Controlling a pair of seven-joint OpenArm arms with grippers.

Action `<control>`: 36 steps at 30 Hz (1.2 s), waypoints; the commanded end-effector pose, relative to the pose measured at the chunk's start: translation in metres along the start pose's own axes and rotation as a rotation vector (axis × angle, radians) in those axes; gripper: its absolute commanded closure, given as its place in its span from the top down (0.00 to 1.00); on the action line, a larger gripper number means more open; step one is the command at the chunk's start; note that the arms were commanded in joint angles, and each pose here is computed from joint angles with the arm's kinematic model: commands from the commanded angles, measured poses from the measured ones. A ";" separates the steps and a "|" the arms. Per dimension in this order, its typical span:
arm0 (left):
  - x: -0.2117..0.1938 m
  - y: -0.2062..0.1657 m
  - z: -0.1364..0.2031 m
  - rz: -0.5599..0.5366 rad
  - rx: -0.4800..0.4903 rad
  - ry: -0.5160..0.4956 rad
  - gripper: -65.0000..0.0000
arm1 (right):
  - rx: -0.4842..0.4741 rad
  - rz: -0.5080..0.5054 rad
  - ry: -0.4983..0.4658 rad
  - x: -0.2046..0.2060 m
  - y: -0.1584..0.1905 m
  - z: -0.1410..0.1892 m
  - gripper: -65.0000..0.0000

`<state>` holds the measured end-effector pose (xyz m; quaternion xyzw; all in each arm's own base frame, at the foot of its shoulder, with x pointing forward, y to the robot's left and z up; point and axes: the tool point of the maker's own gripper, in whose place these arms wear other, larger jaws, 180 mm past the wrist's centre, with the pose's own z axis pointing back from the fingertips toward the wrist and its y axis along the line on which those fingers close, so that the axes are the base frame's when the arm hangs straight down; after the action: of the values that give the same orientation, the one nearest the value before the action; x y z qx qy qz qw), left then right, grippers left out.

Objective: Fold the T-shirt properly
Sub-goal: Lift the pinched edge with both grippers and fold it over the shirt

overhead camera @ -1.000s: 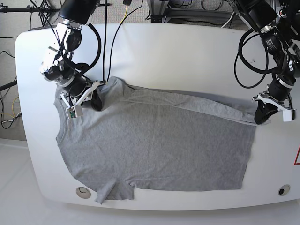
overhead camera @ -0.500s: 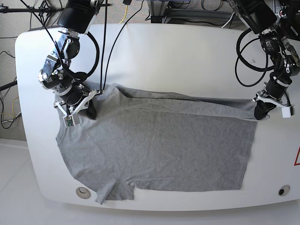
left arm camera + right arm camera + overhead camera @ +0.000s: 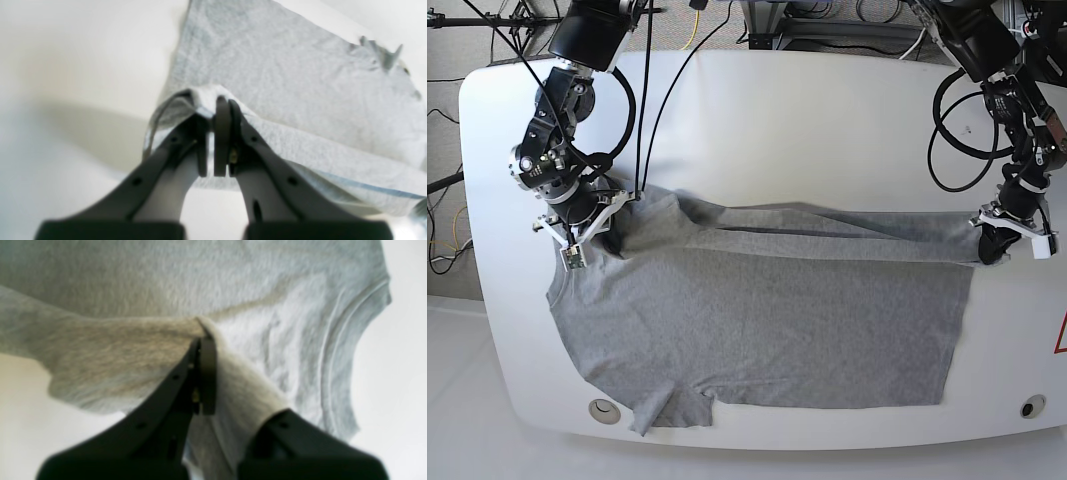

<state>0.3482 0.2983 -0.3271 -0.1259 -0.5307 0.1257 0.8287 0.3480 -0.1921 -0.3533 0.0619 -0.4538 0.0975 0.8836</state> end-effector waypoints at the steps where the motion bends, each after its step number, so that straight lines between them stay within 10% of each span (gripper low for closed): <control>1: 0.024 -0.017 -0.006 -0.046 -0.049 -0.069 0.00 | -0.015 0.015 -0.109 0.030 -0.005 0.002 0.00; 36: 0.022 -0.030 -0.030 -0.056 -0.102 -0.078 0.00 | 0.027 0.180 -0.095 0.046 0.018 -0.036 0.00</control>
<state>0.3737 0.2632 -0.3358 -0.1523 -0.5284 0.0789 0.8315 0.3863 -0.1584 -0.3498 0.0443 -0.4694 0.1815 0.8630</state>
